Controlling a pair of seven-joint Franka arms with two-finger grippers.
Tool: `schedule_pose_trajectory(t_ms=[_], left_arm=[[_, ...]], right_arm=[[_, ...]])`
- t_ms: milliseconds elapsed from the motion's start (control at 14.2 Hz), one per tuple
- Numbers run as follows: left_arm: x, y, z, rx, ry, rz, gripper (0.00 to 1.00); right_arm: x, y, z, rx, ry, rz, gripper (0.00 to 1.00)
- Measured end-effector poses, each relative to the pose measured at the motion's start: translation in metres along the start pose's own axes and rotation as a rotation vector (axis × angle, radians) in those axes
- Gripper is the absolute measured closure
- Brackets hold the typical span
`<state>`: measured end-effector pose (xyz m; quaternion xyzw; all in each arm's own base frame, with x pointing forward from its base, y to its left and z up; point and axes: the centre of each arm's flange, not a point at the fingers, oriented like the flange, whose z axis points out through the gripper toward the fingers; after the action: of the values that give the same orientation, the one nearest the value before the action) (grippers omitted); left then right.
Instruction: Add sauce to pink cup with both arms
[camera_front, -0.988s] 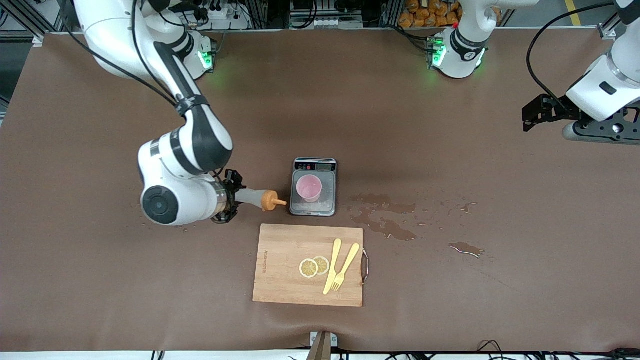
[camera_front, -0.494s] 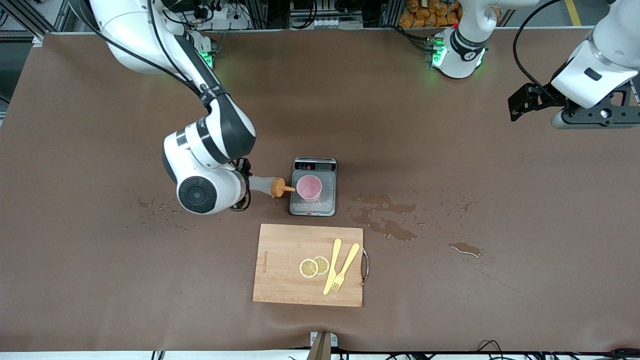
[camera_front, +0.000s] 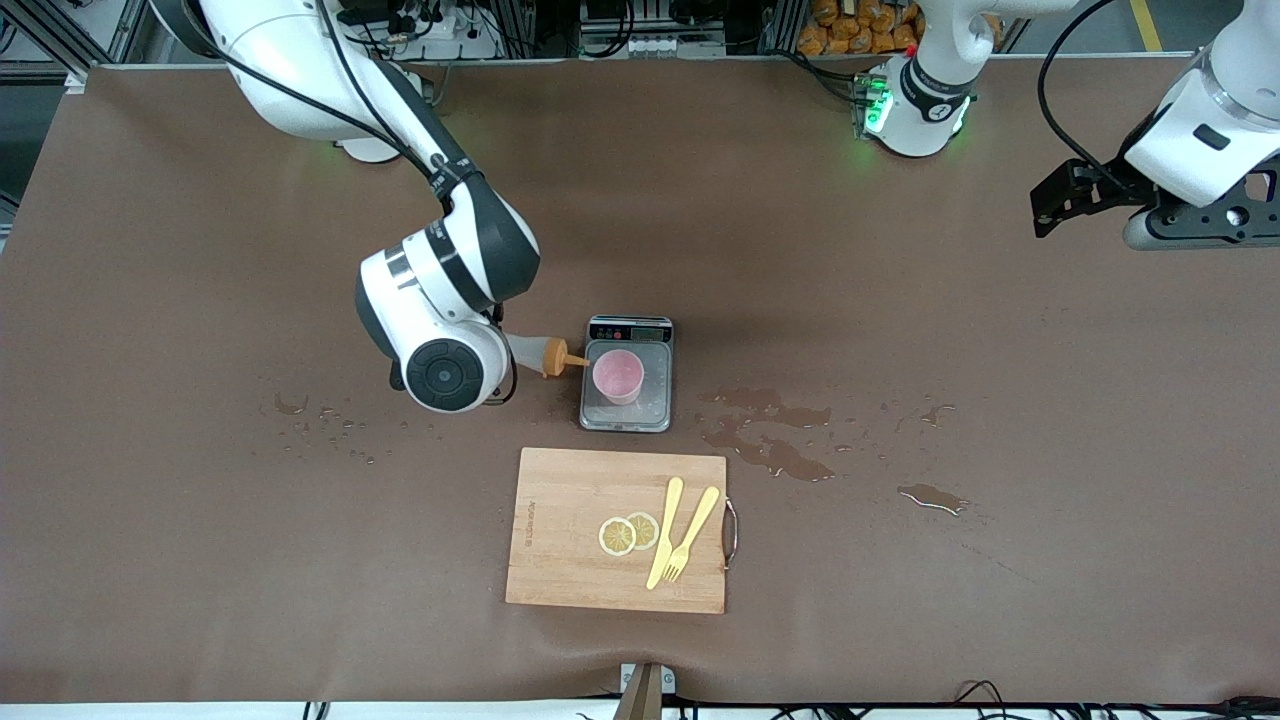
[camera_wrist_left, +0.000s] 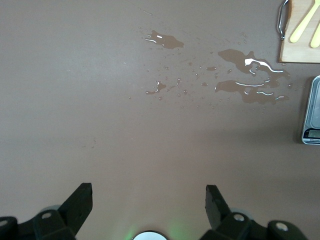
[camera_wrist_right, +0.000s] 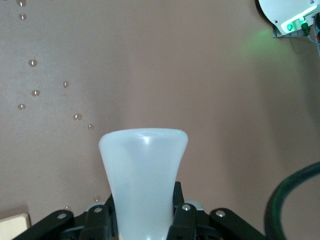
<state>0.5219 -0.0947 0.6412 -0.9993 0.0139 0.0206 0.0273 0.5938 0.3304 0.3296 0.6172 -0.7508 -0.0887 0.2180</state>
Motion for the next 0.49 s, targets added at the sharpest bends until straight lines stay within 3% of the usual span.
schedule_pose_trajectory(t_ms=[494], left_arm=[[0.0008,-0.0012,0.0033,-0.008,-0.008,-0.004,0.0]], right_arm=[[-0.0025,0.0072,0.0014,0.016,0.067,0.027,0.59]])
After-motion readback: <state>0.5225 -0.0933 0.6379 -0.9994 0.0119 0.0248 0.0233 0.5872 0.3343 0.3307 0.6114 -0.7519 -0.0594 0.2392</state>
